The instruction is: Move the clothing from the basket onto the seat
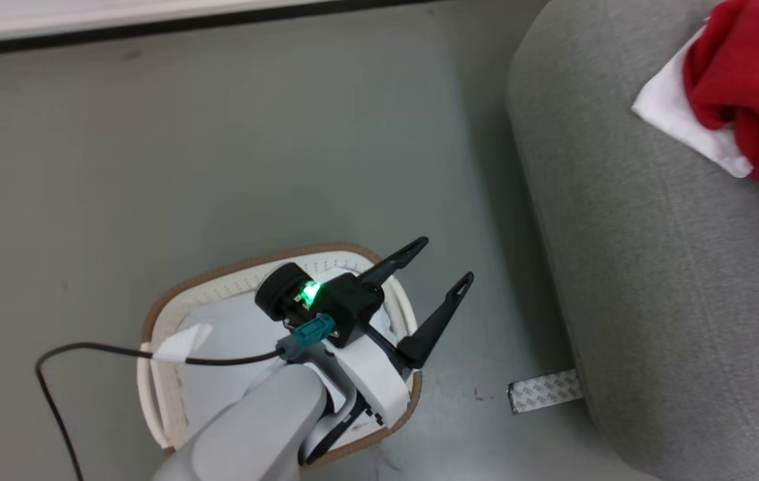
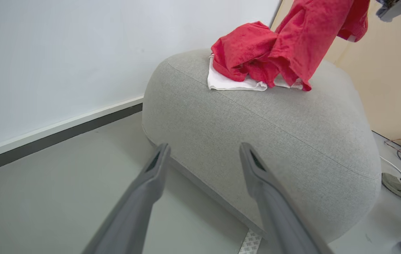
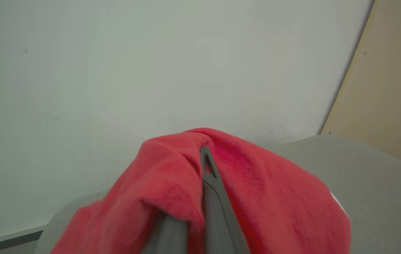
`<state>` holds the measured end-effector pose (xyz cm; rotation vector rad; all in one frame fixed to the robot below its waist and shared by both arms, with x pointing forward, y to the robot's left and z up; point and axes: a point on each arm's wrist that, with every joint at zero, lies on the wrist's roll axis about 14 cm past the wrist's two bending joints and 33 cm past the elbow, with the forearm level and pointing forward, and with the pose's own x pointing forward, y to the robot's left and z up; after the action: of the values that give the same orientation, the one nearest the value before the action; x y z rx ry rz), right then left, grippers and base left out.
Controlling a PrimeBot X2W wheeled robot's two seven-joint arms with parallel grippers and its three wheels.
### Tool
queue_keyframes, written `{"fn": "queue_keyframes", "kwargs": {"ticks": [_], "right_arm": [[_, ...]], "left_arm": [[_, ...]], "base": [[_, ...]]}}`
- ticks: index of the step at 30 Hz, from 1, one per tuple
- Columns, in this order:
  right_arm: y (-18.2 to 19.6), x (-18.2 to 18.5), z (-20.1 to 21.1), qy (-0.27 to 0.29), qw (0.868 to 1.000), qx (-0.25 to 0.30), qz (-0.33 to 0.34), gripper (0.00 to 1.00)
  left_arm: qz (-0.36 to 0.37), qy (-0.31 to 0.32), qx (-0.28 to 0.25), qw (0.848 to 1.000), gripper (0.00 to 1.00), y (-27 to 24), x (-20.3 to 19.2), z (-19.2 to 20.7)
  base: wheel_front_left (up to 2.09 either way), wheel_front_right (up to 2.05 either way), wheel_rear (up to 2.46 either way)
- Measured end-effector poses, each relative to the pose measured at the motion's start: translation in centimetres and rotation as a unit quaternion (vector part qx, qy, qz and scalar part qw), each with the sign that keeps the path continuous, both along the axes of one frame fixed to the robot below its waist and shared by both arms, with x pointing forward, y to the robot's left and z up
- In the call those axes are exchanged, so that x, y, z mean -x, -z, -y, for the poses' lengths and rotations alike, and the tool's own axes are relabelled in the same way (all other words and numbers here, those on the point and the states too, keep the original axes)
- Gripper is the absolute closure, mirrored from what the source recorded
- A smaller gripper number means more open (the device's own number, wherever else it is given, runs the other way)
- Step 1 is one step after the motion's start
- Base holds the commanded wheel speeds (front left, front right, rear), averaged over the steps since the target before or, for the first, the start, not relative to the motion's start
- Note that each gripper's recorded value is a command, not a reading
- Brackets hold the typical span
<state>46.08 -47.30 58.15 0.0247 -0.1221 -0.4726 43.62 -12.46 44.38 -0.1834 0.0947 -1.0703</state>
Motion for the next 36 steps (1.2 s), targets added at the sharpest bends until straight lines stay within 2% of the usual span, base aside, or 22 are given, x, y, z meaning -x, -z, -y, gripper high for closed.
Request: {"fn": "queue_keyframes", "kwargs": {"ticks": [5,10,11,14,15,17,18,20,26,30,36], "right_arm": [[8.0,-1.9,-0.2,0.003,0.991,-0.012,-0.131,1.00],[15.7,-1.3,-1.3,0.002,0.966,-0.039,-0.257,1.00],[17.5,-0.3,-1.1,0.011,0.956,-0.047,-0.288,1.00],[19.3,0.8,-1.4,0.018,0.946,-0.066,-0.318,1.00],[19.5,1.0,-1.6,0.017,0.944,-0.068,-0.321,0.93],[19.3,1.3,-1.5,0.018,0.945,-0.068,-0.319,0.63],[19.1,1.4,-1.5,0.019,0.946,-0.066,-0.318,0.28],[18.7,1.7,-1.6,0.016,0.946,-0.063,-0.316,0.00],[16.8,2.5,-2.3,-0.006,0.952,-0.043,-0.304,0.00],[13.4,2.4,-2.7,-0.032,0.962,-0.009,-0.271,0.00],[9.2,3.0,-5.0,-0.089,0.968,0.029,-0.231,0.00]], "left_arm": [[-0.023,-0.017,-0.012,1.000,0.00,2.6,-1.0,-1.5],[-0.032,-0.035,-0.017,0.999,0.00,3.8,-1.8,-2.7],[-0.034,-0.038,-0.019,0.999,0.00,4.0,-1.9,-3.0],[-0.033,-0.041,-0.021,0.998,0.00,4.0,-2.0,-3.1],[-0.032,-0.041,-0.020,0.998,0.00,3.9,-2.1,-3.1],[-0.030,-0.043,-0.020,0.998,0.00,3.8,-2.1,-3.0],[-0.028,-0.041,-0.021,0.999,0.00,3.7,-2.1,-3.0],[-0.024,-0.040,-0.021,0.999,0.00,3.3,-2.0,-2.8],[-0.005,-0.045,-0.015,0.999,0.00,0.9,-1.6,-2.7],[-0.002,-0.066,-0.014,0.998,0.00,-0.6,-1.2,-3.5],[0.021,-0.105,-0.012,0.994,0.00,-3.9,-0.3,-5.4]], "base": [[0.00,0.00,0.00],[0.00,0.00,0.00],[0.00,0.00,0.00],[0.00,0.00,0.00],[0.00,0.00,0.00],[0.00,0.00,0.00],[0.00,0.00,0.00],[0.00,0.00,0.00],[0.00,0.00,0.00],[0.00,0.00,0.00],[0.00,0.00,0.00]]}}
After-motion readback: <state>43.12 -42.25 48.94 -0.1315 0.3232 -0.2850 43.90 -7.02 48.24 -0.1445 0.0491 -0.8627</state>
